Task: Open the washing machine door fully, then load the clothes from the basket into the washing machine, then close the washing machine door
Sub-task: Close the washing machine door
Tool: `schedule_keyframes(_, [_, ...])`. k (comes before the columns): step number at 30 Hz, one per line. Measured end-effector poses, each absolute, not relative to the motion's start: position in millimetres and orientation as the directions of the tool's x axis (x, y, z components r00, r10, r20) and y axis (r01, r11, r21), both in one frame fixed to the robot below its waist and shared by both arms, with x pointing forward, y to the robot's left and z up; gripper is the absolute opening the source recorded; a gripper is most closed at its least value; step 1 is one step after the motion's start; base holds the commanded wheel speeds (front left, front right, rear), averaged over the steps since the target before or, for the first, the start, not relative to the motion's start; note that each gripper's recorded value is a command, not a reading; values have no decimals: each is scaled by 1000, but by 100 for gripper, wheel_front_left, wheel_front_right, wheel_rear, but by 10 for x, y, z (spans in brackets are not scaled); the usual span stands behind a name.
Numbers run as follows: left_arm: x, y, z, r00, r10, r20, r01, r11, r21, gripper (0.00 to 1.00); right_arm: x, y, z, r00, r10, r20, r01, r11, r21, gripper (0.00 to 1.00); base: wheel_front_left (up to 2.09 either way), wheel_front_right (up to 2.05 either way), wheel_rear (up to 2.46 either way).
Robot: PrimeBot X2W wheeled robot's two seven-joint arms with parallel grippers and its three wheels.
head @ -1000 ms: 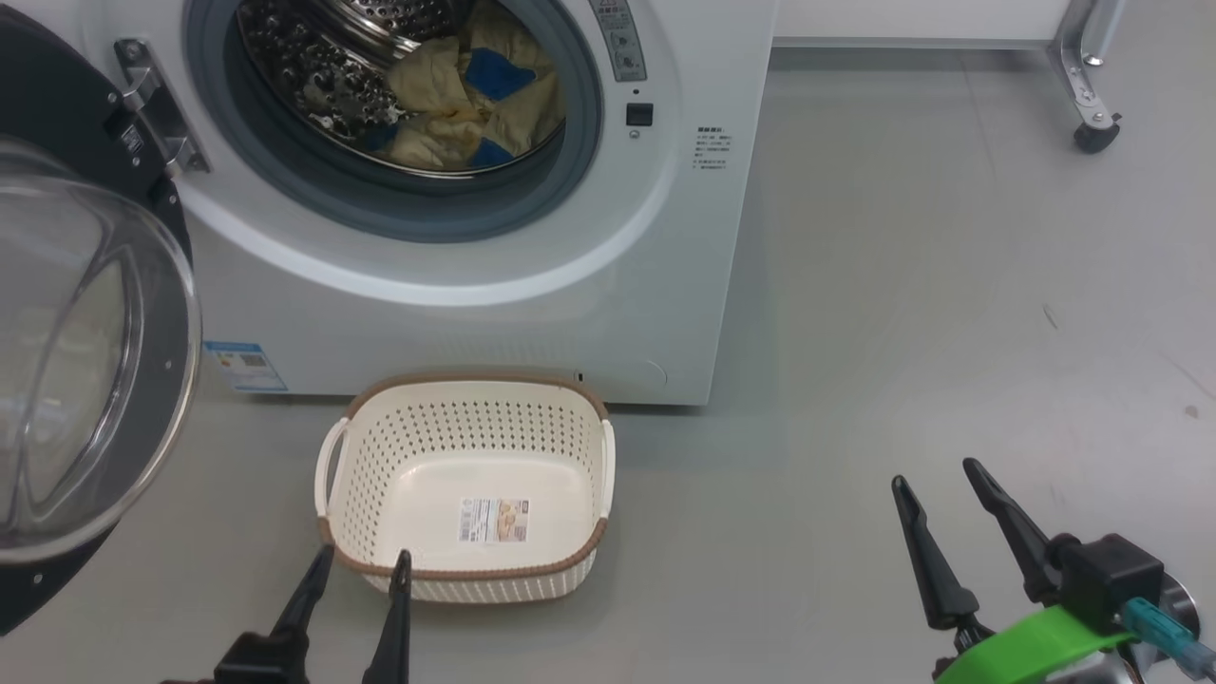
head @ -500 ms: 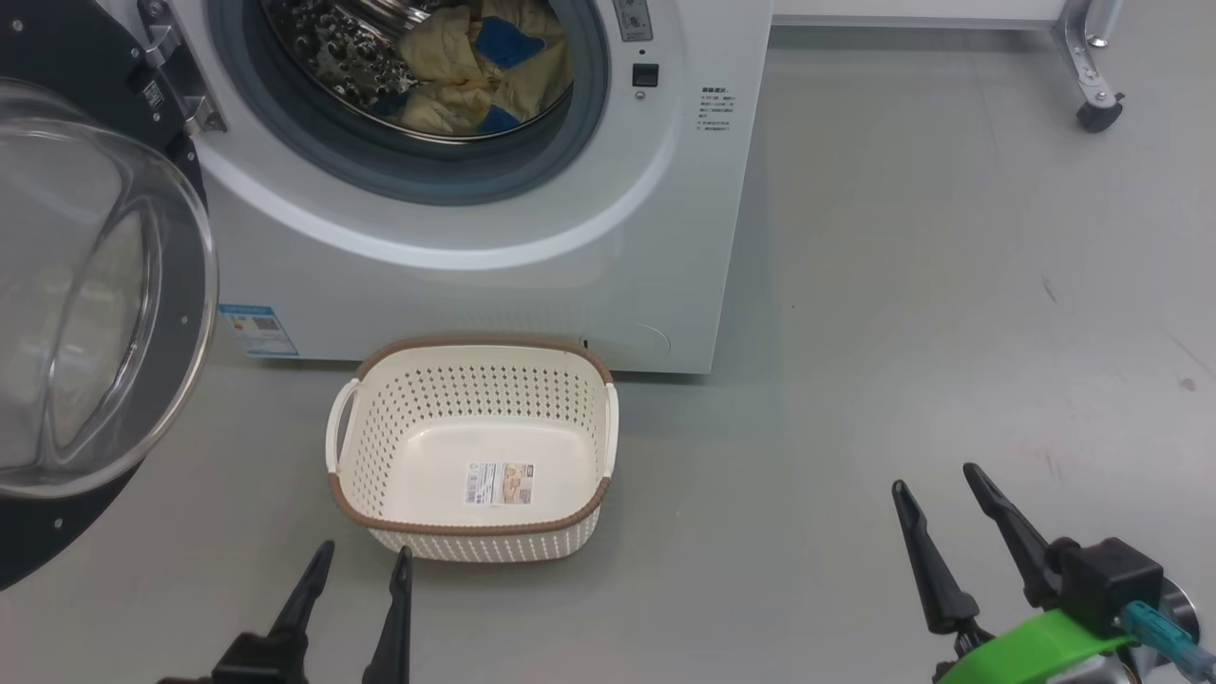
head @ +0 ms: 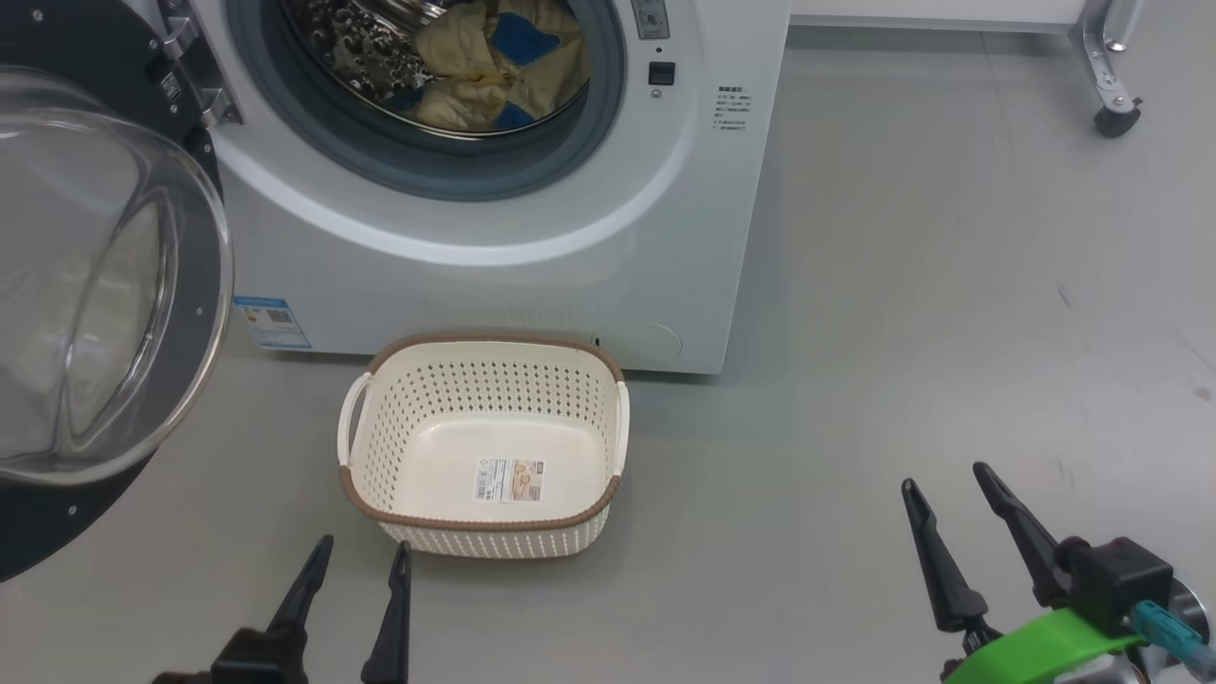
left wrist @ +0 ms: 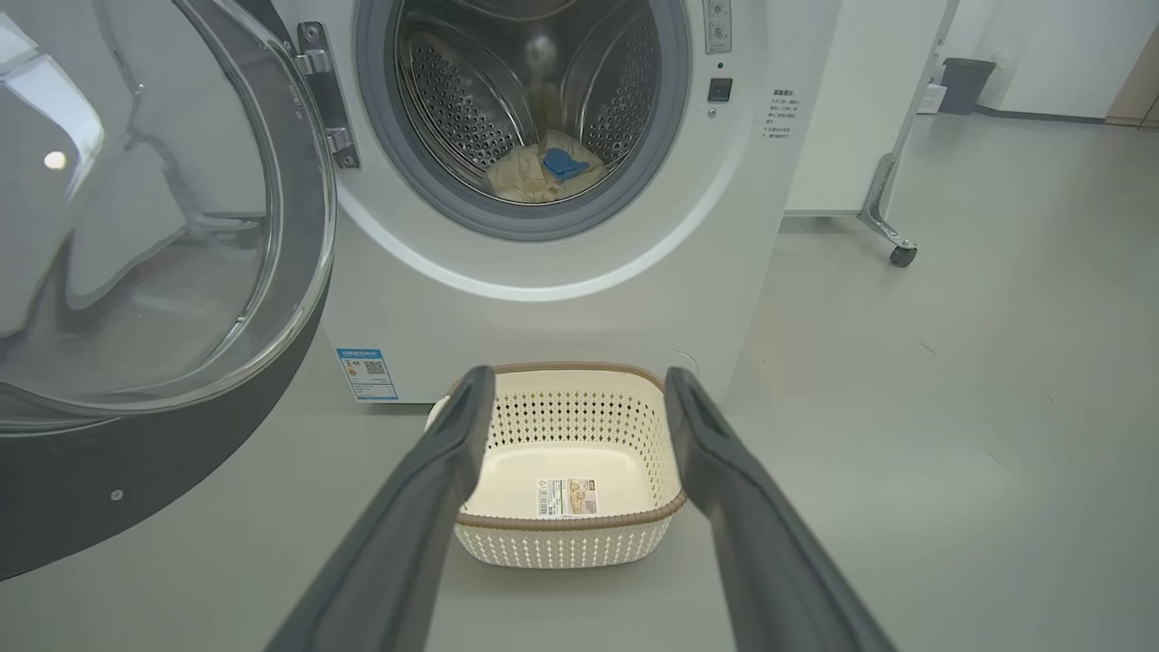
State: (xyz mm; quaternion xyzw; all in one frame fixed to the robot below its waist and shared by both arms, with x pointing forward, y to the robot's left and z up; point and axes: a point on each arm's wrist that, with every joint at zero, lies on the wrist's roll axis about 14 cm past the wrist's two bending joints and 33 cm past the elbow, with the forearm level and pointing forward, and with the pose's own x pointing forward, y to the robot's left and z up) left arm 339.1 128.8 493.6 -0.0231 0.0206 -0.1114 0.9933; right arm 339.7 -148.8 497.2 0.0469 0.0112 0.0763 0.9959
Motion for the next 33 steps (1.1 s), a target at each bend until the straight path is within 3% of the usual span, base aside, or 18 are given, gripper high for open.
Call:
schedule_keyframes(6, [3374, 1382, 4983, 982, -191, -17, 190, 981, -47, 100, 3459, -1431, 4967, 985, 174, -17, -172, 981, 93, 100, 0, 0, 0])
schedule_keyframes(33, [2724, 2322, 5138, 986, 161, 41, -160, 986, -38, 100, 3694, -194, 5045, 849, 529, 10, -527, 844, 100, 100, 0, 0, 0])
